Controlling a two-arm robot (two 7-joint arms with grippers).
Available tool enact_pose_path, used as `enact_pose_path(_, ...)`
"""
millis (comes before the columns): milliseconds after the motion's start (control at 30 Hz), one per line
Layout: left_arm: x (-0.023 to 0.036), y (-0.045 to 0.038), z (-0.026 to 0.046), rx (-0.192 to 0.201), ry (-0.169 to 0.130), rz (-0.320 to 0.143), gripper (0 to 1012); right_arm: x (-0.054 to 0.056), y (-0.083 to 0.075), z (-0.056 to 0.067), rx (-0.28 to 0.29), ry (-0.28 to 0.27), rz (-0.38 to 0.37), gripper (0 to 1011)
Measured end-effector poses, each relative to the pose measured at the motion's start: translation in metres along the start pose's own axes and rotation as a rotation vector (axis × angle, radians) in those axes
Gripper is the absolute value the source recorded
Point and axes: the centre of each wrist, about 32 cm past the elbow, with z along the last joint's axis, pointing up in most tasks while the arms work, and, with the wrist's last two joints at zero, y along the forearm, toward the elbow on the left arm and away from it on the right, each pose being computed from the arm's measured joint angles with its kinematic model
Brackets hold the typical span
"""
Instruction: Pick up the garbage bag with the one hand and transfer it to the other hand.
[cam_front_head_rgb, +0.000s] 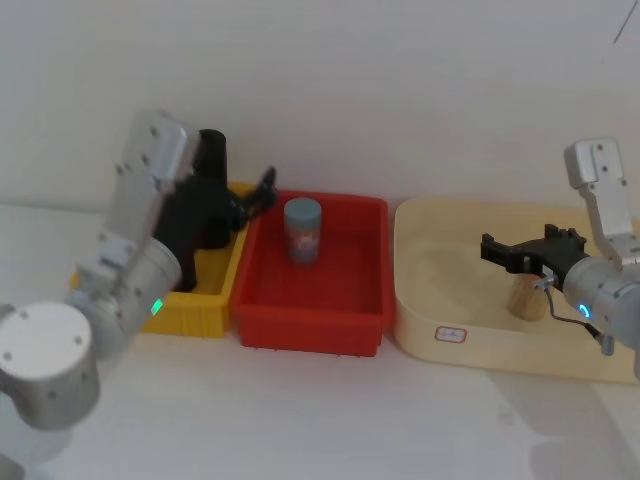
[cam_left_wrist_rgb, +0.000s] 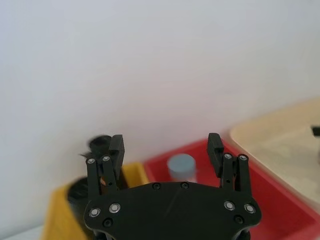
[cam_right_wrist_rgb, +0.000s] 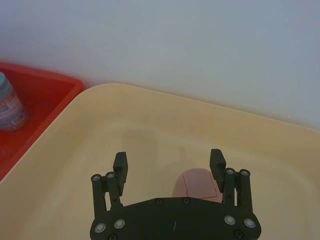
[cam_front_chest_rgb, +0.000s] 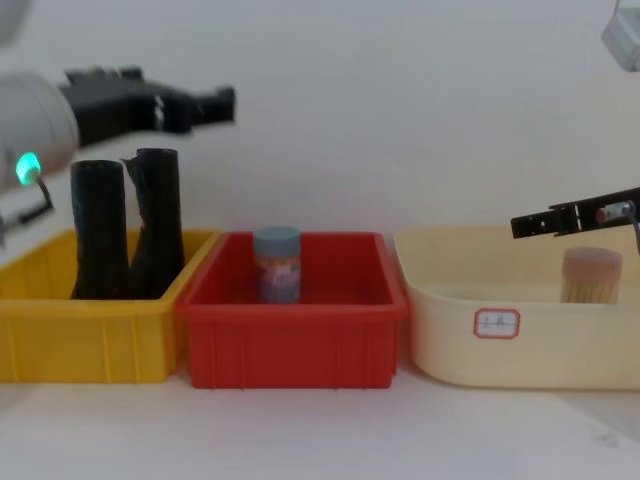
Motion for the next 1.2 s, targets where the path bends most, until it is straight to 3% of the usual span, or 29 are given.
enact_pose_path(67,0.0058,-0.0011,0.008,0.007,0.005,0.014,1001,0.0,0.0,0.0,-0.001,0.0,0.0,1001)
enact_pose_path(133,0.0164,-0.002,0.021,0.014,0.008,0.035,1001,0.0,0.0,0.0,-0.001,0.0,0.0,1001)
enact_pose_path(200,0.0227,-0.0021,0.0278,0.023,0.01,0.047,1001,0.0,0.0,0.0,-0.001,0.0,0.0,1001)
enact_pose_path(233,0.0291,-0.002,0.0343,0.039,0.013,0.056,1001,0.0,0.001,0.0,-0.001,0.0,0.0,1001)
enact_pose_path(300,0.0363,-0.0012,0.0407,0.05,0.012,0.067,1001,0.0,0.001,0.0,-0.002,0.001,0.0,1001)
enact_pose_path(400,0.0521,0.0011,0.0537,0.091,0.014,0.08,1001,0.0,0.001,-0.001,-0.002,0.001,0.0,1001)
enact_pose_path(533,0.0631,0.0033,0.0609,0.13,0.019,0.082,1001,0.0,0.001,-0.001,-0.002,0.001,0.0,1001)
enact_pose_path(633,0.0755,0.0063,0.0673,0.175,0.025,0.081,1001,0.0,0.001,0.0,-0.001,0.001,0.0,1001)
enact_pose_path(800,0.0883,0.0098,0.0709,0.244,0.042,0.056,1001,0.0,0.001,0.0,-0.001,0.001,0.0,1001)
enact_pose_path(933,0.094,0.011,0.0693,0.286,0.053,0.036,1001,0.0,0.001,-0.001,-0.002,0.001,0.0,1001)
enact_pose_path(1033,0.0994,0.0114,0.0645,0.335,0.065,0.008,1001,0.0,0.001,-0.001,-0.002,0.002,0.0,1001)
enact_pose_path(1167,0.1019,0.0106,0.0575,0.376,0.075,-0.017,1001,0.0,0.001,-0.001,-0.002,0.002,0.0,1001)
enact_pose_path(1200,0.1026,0.01,0.0528,0.397,0.079,-0.031,1001,0.0,0.001,-0.001,-0.002,0.002,0.0,1001)
